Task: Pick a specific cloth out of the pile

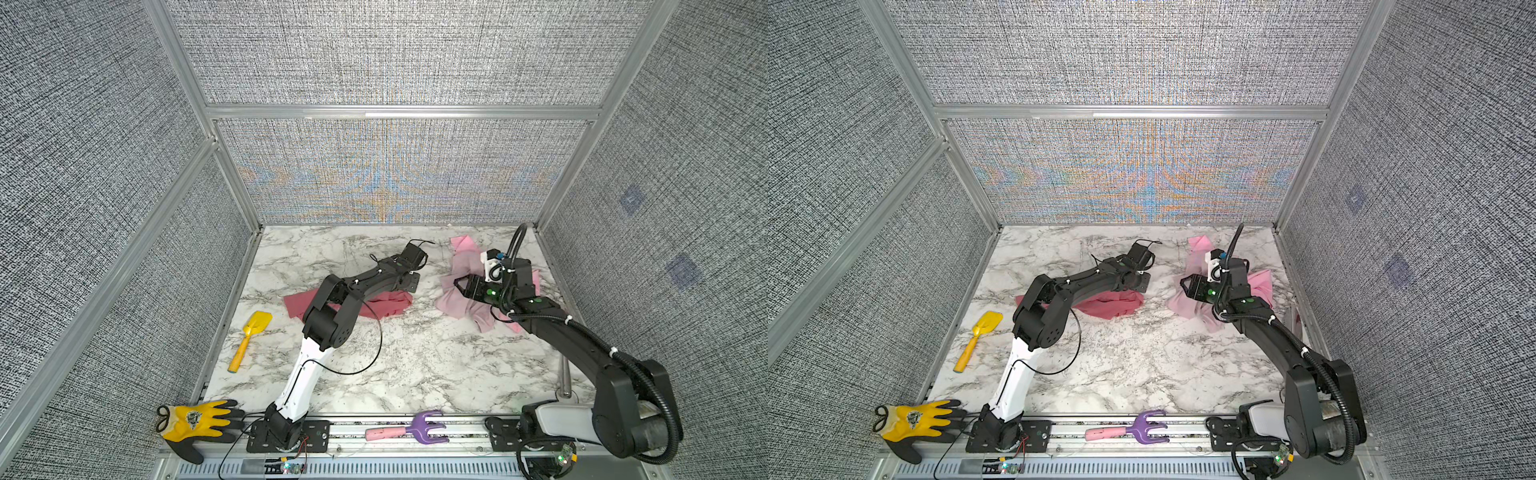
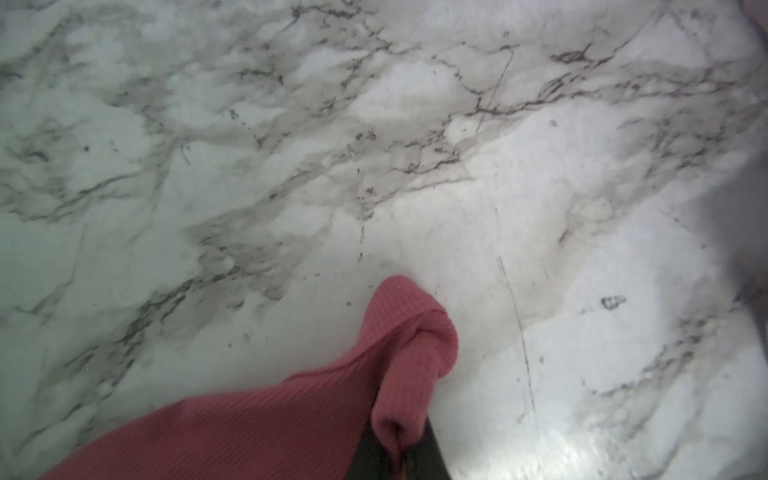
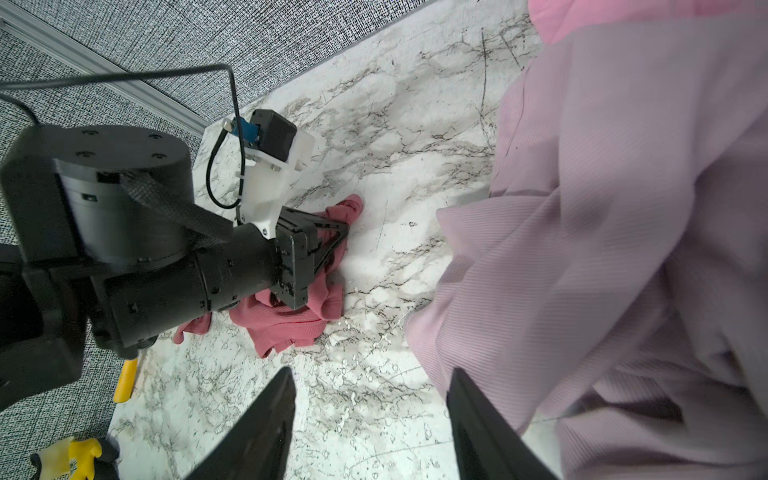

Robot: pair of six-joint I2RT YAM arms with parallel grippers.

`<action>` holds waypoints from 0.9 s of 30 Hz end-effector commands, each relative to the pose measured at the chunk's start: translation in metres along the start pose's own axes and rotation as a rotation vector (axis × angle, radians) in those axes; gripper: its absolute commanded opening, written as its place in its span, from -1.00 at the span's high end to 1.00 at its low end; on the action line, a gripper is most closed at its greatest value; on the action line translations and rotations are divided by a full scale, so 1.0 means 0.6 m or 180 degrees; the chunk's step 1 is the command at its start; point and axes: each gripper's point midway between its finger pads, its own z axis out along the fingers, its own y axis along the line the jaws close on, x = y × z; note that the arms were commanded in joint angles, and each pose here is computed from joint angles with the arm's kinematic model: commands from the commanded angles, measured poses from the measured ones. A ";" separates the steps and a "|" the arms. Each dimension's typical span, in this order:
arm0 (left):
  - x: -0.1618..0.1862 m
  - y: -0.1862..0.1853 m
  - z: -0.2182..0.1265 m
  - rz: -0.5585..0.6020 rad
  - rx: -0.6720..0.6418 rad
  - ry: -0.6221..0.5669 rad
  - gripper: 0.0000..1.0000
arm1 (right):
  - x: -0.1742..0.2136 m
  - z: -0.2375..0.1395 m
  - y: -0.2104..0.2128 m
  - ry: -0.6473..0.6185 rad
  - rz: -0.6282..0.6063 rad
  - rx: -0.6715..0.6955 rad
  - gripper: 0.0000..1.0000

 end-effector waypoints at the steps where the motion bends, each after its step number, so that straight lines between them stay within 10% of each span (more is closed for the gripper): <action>1: -0.044 -0.003 -0.050 -0.0069 0.0077 -0.0244 1.00 | -0.014 -0.002 0.012 -0.0060 0.0013 -0.0080 -0.20; 12: -0.130 0.038 -0.276 -0.0518 0.0309 -0.1175 1.00 | -0.031 -0.010 0.032 -0.0159 0.0079 -0.0220 -0.20; 27: 0.039 0.312 -0.367 -0.1535 -0.0279 -0.1504 1.00 | -0.050 -0.022 0.057 -0.0207 0.0049 -0.0350 -0.20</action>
